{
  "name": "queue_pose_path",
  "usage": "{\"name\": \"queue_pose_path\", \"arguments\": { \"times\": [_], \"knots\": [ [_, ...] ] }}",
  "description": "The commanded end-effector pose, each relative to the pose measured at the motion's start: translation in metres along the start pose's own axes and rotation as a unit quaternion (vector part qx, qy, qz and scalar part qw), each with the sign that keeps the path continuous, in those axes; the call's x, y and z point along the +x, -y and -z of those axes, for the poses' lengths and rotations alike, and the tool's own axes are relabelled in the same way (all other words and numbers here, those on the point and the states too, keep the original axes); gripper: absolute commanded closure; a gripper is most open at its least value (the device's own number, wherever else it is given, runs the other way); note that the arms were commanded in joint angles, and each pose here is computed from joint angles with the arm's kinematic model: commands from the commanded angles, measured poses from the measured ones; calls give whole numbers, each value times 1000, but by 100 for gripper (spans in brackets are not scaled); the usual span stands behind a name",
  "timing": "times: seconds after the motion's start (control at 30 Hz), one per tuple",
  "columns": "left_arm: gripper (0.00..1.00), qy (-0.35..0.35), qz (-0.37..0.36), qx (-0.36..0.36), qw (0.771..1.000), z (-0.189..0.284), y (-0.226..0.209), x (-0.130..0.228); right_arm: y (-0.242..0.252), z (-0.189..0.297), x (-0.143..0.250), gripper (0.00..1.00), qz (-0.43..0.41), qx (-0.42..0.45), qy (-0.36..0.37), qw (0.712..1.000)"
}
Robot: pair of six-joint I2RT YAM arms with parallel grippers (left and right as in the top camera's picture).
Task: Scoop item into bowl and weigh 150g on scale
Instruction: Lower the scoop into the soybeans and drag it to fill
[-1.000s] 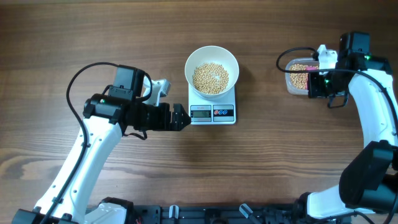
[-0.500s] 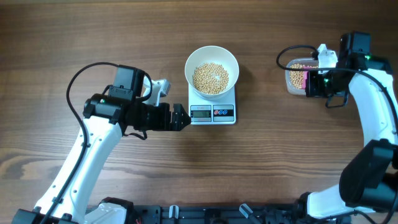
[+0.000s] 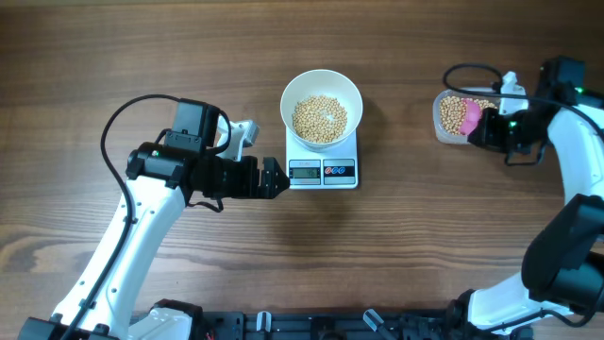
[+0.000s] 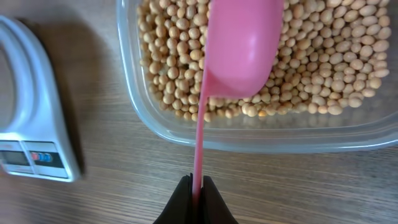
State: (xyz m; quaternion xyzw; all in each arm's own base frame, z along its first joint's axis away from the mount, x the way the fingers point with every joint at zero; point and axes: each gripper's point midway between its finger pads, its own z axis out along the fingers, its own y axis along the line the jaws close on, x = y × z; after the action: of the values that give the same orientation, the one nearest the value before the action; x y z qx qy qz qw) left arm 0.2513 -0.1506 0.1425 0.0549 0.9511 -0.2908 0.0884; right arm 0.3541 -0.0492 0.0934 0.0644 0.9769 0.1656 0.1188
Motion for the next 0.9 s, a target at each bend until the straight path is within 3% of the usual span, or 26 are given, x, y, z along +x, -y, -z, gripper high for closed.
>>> {"name": "queue_pose_path", "arguments": {
  "times": [0.0,0.87],
  "knots": [
    [0,0,1,-5,1000,0,-2,0,-16,-2,-2,96,-20,-86,7,996],
    [0,0,1,-5,1000,0,-2,0,-10,1,6,96,-66,-144,18,987]
  ]
}}
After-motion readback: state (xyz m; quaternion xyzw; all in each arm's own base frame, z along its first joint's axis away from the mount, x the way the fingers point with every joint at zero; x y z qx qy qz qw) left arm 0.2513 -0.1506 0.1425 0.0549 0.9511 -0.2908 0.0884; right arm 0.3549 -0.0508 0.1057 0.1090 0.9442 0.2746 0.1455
